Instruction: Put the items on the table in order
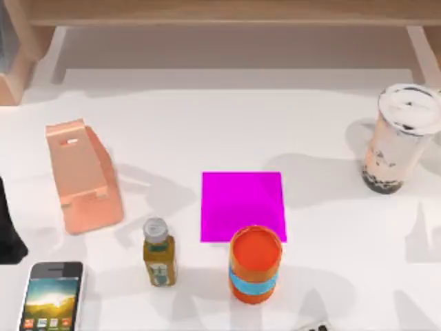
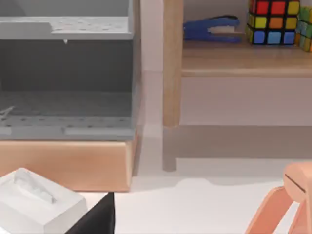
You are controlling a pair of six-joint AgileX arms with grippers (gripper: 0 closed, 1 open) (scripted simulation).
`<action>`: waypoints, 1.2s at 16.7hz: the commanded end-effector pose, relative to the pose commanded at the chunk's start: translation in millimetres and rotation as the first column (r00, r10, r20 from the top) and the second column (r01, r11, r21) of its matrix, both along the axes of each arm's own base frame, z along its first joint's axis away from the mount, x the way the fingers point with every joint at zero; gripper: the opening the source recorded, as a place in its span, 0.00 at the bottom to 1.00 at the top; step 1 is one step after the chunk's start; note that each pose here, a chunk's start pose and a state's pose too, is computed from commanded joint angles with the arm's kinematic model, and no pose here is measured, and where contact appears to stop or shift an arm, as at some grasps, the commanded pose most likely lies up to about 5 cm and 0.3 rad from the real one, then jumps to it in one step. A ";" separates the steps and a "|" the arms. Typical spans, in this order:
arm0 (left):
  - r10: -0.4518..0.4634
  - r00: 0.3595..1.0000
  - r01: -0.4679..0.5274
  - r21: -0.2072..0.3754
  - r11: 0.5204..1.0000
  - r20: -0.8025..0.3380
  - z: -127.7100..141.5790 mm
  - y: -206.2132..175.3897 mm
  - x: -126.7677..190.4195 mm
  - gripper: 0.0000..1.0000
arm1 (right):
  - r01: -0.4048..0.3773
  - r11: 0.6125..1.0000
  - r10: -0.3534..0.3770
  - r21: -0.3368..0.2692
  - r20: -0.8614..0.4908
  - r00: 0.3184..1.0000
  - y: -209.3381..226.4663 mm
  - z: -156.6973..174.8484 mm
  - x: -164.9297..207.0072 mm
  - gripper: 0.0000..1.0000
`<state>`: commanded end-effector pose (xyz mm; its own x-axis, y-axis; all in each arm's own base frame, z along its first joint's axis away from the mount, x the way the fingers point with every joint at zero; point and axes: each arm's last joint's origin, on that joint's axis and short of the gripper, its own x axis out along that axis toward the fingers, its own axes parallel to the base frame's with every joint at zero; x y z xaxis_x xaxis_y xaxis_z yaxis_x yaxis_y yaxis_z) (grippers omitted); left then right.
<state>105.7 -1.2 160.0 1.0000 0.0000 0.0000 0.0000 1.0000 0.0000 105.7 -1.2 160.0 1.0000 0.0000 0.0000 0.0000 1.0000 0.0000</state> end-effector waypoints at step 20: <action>0.114 0.683 0.648 0.671 0.361 -0.721 118.5 33.6 116.7 1.00 | 0.000 1.000 0.000 0.000 0.000 1.000 0.0 0.0 0.0 1.00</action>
